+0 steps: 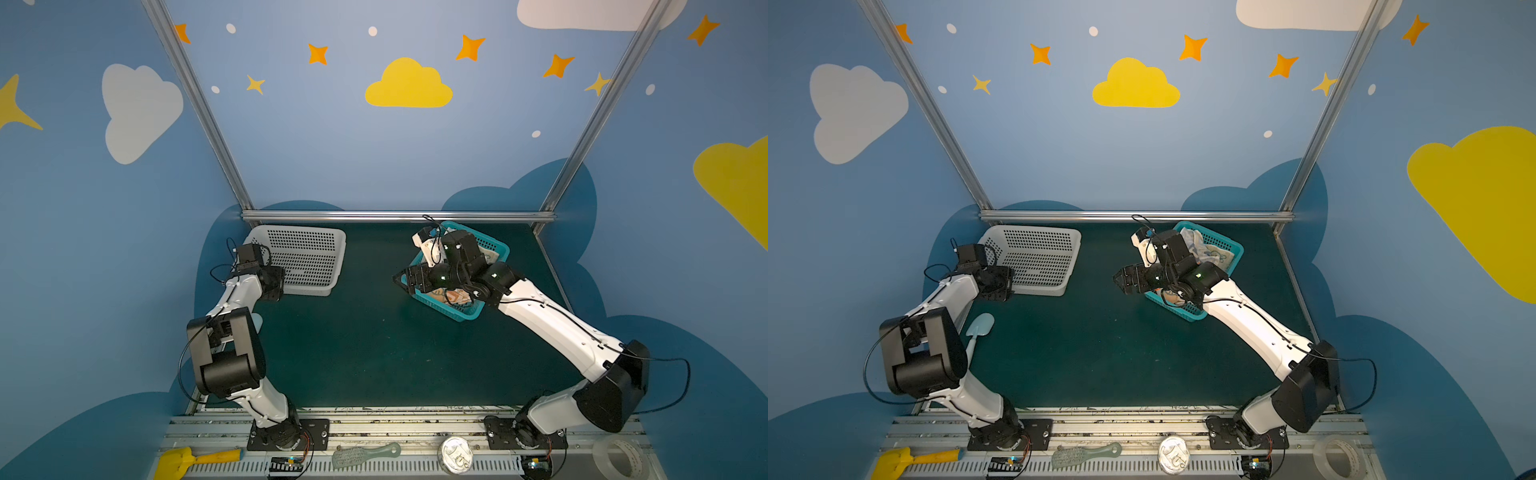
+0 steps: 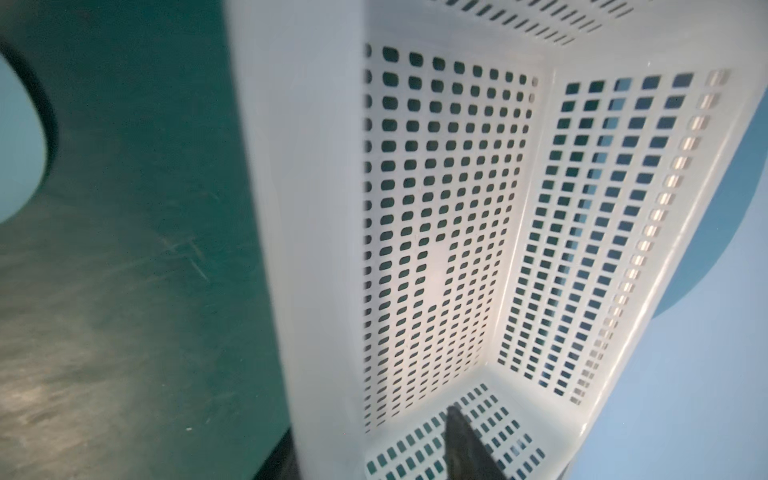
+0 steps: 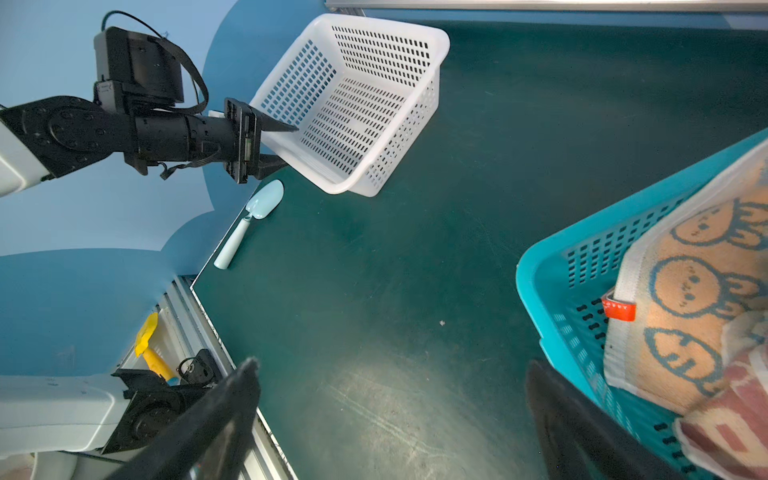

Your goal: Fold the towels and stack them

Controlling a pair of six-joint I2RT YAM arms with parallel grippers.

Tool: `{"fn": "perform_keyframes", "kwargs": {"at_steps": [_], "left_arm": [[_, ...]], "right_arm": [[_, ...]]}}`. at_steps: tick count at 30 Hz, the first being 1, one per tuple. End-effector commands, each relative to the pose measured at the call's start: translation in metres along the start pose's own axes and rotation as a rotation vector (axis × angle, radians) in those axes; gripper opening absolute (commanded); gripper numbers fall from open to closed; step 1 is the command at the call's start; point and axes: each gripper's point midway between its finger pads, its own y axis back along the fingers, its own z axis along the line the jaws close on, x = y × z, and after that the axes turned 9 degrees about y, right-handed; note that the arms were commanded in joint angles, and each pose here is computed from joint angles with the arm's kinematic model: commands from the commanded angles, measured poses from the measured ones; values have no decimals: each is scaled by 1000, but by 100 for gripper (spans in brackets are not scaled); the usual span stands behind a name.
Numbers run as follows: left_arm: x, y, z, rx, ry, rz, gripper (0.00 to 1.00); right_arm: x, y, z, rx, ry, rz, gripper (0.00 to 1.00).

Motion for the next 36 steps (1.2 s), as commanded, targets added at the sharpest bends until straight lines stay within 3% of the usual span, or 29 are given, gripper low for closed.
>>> {"fn": "perform_keyframes", "kwargs": {"at_steps": [1, 3, 14, 17, 25, 29, 31, 36], "left_arm": [[3, 8, -2, 35, 3, 0, 83], [6, 15, 0, 37, -17, -4, 99], [54, 80, 17, 82, -222, -36, 99], [73, 102, 24, 118, -332, -44, 99], [163, 140, 33, 258, -828, 3, 99], [196, 138, 41, 324, -948, 65, 100], [208, 138, 43, 339, -1004, 82, 100], [233, 136, 46, 371, -1108, 116, 100]], "right_arm": [[3, 5, -12, 21, -25, 21, 99], [5, 10, -22, 42, -55, 18, 99], [17, 13, -106, 254, -281, 106, 98], [17, -5, -124, 287, -288, 146, 99], [17, -69, -158, 337, -378, 260, 98], [16, -99, -170, 365, -423, 300, 94], [16, -111, -174, 385, -439, 323, 87], [13, -141, -173, 431, -404, 360, 78]]}}
